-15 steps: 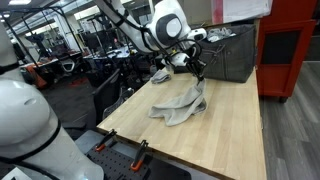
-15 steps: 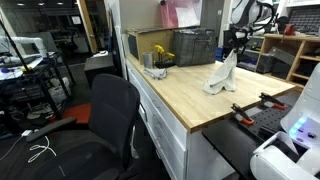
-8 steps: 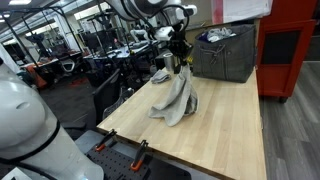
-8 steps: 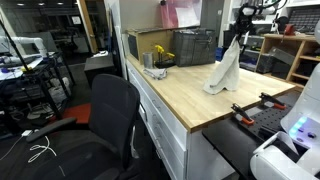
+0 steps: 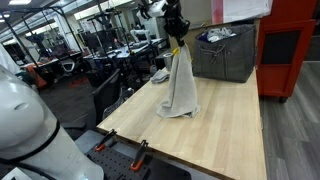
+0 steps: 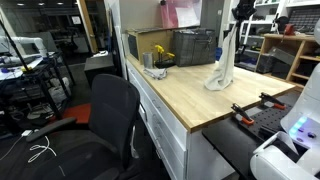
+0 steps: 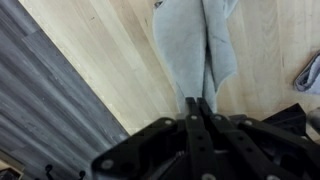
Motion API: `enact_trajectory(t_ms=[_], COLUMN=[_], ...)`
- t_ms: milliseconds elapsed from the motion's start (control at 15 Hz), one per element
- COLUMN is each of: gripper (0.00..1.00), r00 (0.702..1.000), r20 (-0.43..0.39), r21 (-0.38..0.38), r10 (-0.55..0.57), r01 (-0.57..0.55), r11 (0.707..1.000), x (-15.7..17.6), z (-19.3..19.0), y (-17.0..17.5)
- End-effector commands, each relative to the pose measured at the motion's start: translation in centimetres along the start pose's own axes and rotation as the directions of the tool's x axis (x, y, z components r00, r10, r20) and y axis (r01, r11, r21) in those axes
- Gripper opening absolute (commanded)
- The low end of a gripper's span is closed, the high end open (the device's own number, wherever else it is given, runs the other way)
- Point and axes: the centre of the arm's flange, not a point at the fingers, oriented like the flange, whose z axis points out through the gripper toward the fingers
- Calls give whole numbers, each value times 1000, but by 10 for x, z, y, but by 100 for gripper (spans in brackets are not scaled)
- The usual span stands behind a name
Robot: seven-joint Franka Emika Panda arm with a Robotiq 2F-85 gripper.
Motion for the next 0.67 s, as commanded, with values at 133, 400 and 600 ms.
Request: enact_trajectory(t_ms=[133, 400, 600], gripper=[1, 1, 1], r00=[998, 988, 973], r20=[-39, -52, -43], r21=[-24, -95, -150], r10=[56, 144, 228], r01=[-57, -148, -231], r11=[998, 984, 961], x=[11, 7, 3], z=[-16, 1, 15], y=[-5, -6, 8])
